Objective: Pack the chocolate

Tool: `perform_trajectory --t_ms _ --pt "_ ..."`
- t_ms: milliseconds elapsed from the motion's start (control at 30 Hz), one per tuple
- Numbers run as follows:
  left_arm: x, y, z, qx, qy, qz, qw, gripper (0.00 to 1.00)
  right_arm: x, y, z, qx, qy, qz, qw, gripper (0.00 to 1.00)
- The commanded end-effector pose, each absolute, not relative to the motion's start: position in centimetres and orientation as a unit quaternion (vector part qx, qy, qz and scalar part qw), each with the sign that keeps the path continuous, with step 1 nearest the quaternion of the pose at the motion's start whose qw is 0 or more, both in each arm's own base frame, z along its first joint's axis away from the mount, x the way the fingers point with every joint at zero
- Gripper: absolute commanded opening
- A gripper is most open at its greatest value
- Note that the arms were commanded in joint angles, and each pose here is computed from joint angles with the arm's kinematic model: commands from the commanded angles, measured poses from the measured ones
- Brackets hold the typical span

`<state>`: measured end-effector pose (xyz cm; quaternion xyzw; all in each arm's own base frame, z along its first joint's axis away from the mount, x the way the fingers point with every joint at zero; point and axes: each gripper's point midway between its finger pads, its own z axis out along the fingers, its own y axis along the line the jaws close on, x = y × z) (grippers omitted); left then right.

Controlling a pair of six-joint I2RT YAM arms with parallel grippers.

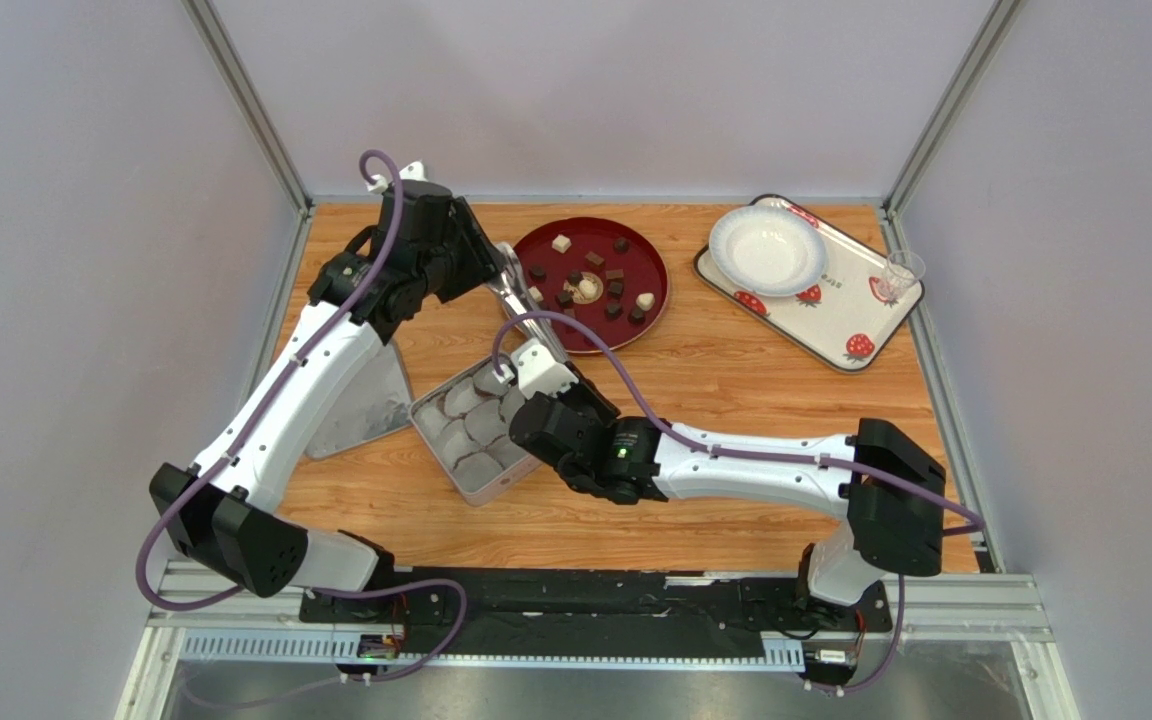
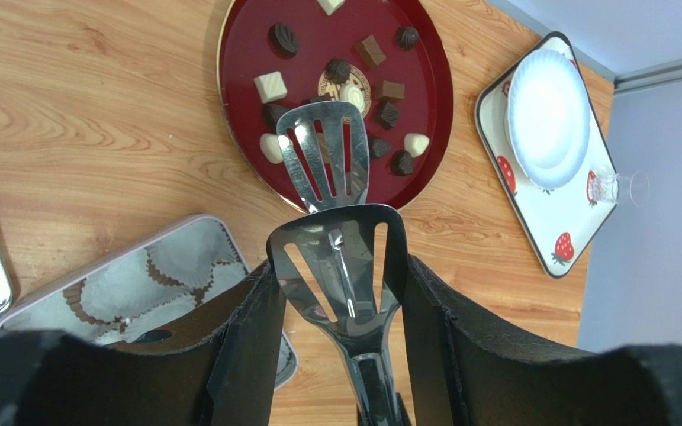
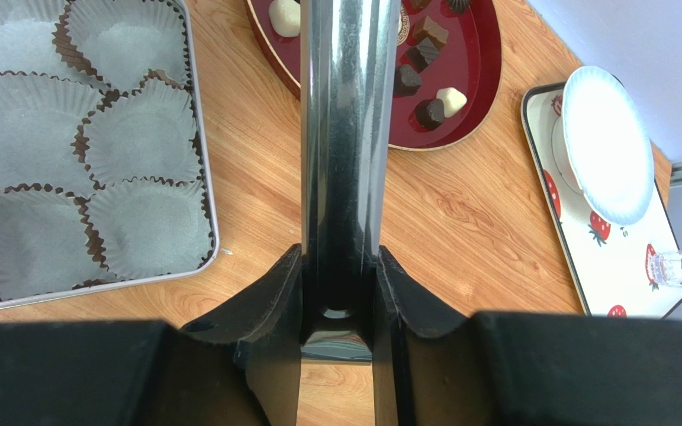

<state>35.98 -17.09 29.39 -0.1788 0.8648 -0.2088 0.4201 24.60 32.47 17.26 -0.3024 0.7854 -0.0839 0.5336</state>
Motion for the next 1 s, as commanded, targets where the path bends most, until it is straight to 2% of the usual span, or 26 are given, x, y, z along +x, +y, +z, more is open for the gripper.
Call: perform_trajectory --t_ms 0,67,100,200,267,300,333,433,533,733,967 --pt "36.2 -16.8 31.3 -0.175 0.854 -0.215 0.441 0.51 25.1 33.4 19.4 -0.272 0.780 -0.075 0.559 0.11" --pt "36.2 -16.8 31.4 -0.175 0.852 -0.216 0.443 0.50 24.9 33.5 19.4 -0.274 0.781 -0.069 0.557 0.12" --pt "36.2 -16.9 31.3 -0.176 0.852 -0.216 0.443 0.43 24.9 33.6 19.4 -0.275 0.781 -0.064 0.556 0.13" --pt "36.3 -17.0 31.5 -0.177 0.847 -0.225 0.448 0.39 24.7 33.7 19.7 -0.275 0.782 -0.049 0.557 0.21" --pt "36.5 -17.1 31.6 -0.180 0.842 -0.234 0.451 0.39 24.5 33.6 20.2 -0.273 0.782 -0.041 0.559 0.32" --pt "36.5 -17.1 31.9 -0.181 0.839 -0.240 0.454 0.33 24.4 33.7 20.2 -0.276 0.783 -0.033 0.557 0.37" --pt "36.5 -17.1 31.8 -0.180 0.838 -0.245 0.452 0.33 24.3 33.7 20.1 -0.278 0.783 -0.030 0.555 0.46" --pt "36.8 -17.2 32.3 -0.184 0.829 -0.263 0.459 0.32 24.0 33.9 20.2 -0.284 0.785 -0.013 0.550 0.63" --pt "37.1 -17.5 32.9 -0.182 0.820 -0.281 0.464 0.31 23.8 33.7 20.6 -0.281 0.791 0.009 0.543 0.71" --pt "37.7 -18.0 34.1 -0.173 0.804 -0.313 0.476 0.30 22.9 33.4 22.6 -0.272 0.800 0.110 0.523 0.80" --pt "37.0 -19.4 36.5 -0.142 0.774 -0.369 0.495 0.30 22.3 32.5 26.5 -0.210 0.788 0.333 0.473 0.86"
